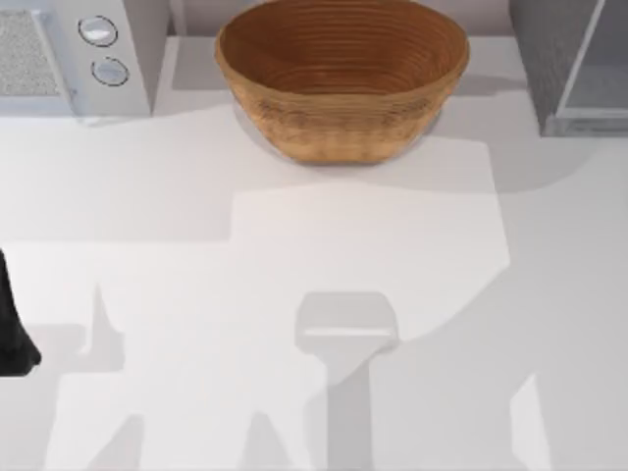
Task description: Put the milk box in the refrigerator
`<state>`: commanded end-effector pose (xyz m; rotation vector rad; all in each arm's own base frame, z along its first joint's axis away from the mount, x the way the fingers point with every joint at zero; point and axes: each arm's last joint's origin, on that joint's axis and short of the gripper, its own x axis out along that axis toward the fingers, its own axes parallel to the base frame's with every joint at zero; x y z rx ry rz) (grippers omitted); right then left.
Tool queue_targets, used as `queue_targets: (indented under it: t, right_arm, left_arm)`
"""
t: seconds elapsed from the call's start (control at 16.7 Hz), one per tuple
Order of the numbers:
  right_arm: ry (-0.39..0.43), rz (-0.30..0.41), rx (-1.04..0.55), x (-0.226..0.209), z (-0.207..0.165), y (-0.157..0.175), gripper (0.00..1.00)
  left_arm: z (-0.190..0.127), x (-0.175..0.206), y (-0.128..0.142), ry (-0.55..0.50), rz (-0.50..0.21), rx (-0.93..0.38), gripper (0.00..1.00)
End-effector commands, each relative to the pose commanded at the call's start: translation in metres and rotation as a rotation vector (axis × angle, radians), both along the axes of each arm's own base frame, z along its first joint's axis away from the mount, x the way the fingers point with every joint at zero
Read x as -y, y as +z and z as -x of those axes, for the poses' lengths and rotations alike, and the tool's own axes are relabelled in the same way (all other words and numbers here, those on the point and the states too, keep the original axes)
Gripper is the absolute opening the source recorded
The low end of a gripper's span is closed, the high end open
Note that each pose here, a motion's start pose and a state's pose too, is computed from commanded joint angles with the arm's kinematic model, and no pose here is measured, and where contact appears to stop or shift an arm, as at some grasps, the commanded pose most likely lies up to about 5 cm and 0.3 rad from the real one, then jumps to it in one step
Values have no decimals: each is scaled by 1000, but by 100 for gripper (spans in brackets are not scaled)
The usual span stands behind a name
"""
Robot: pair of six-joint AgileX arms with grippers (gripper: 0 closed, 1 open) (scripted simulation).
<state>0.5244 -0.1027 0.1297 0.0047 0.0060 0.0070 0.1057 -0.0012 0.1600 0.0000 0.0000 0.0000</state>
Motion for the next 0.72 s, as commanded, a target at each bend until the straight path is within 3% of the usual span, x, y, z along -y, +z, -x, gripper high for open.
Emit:
queue_targets:
  t: [0.36, 0.72]
  right_arm:
    - [0, 0, 0, 0, 0, 0, 98]
    - [0, 0, 0, 0, 0, 0, 100]
  left_arm:
    - [0, 0, 0, 0, 0, 0, 100]
    - [0, 0, 0, 0, 0, 0, 100]
